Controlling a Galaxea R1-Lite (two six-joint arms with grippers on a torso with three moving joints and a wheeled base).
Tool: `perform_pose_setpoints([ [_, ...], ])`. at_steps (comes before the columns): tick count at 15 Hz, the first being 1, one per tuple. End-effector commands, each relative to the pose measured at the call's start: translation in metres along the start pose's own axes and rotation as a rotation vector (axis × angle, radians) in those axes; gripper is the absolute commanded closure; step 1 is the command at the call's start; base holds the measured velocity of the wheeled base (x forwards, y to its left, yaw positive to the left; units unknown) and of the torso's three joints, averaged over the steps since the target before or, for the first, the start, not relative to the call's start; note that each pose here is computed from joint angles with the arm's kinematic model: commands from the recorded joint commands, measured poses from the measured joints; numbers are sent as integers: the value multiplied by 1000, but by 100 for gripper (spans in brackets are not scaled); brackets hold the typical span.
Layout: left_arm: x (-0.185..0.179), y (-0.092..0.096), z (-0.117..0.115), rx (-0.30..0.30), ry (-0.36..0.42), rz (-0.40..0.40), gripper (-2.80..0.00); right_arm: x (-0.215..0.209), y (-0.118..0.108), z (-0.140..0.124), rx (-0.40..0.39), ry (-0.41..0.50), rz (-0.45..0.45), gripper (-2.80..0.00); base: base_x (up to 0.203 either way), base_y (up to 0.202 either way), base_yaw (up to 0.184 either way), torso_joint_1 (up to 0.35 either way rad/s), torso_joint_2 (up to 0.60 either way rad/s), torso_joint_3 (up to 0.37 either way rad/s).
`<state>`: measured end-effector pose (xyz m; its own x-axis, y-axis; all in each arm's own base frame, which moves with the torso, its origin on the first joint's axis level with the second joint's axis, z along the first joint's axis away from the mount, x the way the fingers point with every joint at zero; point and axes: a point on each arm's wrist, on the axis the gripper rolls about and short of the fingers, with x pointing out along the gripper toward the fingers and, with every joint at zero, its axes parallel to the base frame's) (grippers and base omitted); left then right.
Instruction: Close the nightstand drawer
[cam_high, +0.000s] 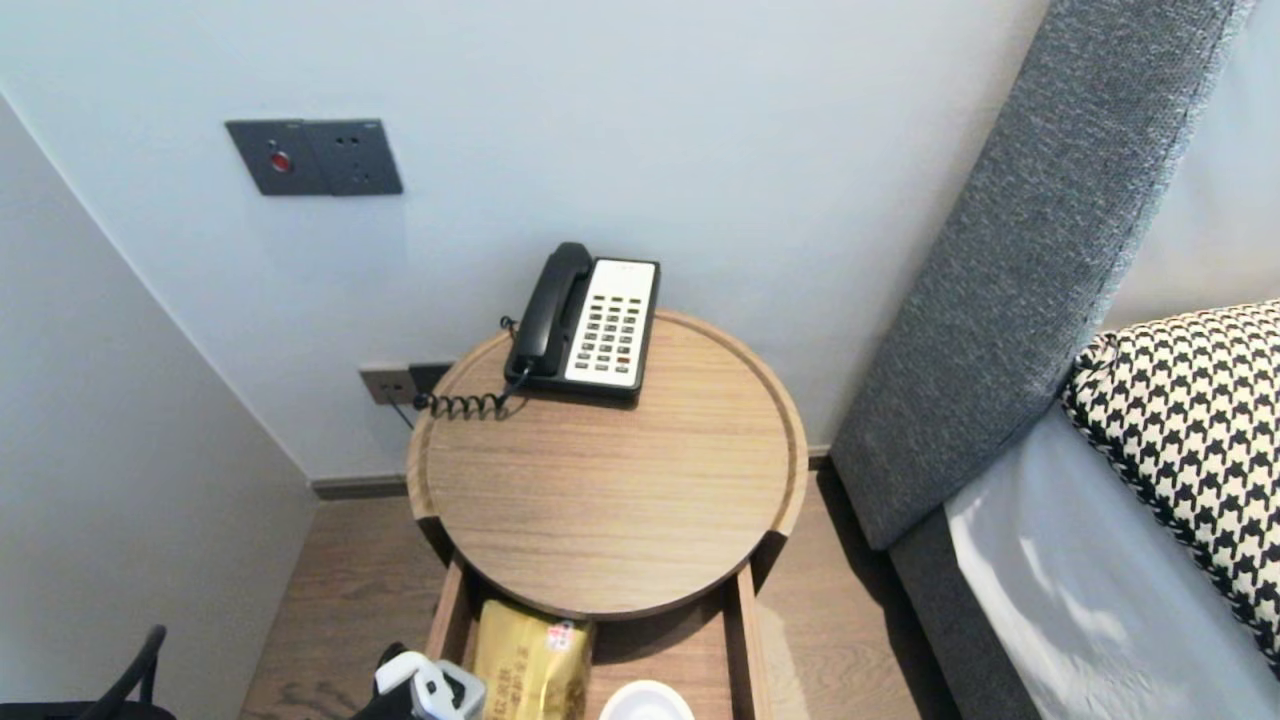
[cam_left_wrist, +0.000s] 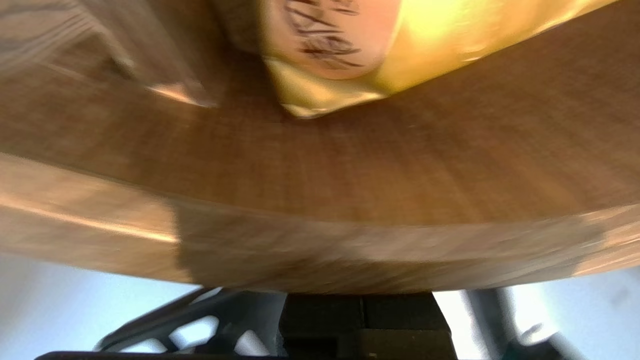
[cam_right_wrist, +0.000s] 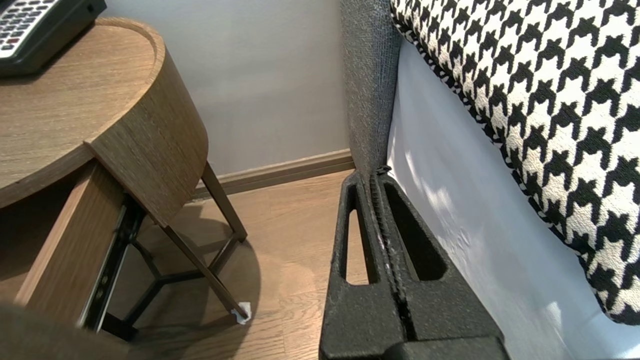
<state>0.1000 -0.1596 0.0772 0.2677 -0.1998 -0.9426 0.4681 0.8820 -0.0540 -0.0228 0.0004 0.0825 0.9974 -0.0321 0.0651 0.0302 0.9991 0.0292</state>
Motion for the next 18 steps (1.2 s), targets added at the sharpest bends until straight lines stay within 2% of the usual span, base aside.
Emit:
perform_pose_setpoints([
  [1, 5, -2, 4, -52, -15, -2, 0, 2, 0, -7, 0, 27, -1, 0, 0, 0, 0, 0, 0, 0],
  [5, 7, 5, 18, -140, -69, 7, 0, 2, 0, -7, 0, 27, -1, 0, 0, 0, 0, 0, 0, 0],
  [10, 0, 16, 45, -236, -186, 37, 0, 2, 0, -7, 0, 27, -1, 0, 0, 0, 0, 0, 0, 0],
  [14, -7, 20, 67, -292, -252, 25, 0, 2, 0, -7, 0, 27, -1, 0, 0, 0, 0, 0, 0, 0],
  [18, -4, 20, 87, -320, -278, 24, 0, 2, 0, -7, 0, 27, -1, 0, 0, 0, 0, 0, 0, 0],
])
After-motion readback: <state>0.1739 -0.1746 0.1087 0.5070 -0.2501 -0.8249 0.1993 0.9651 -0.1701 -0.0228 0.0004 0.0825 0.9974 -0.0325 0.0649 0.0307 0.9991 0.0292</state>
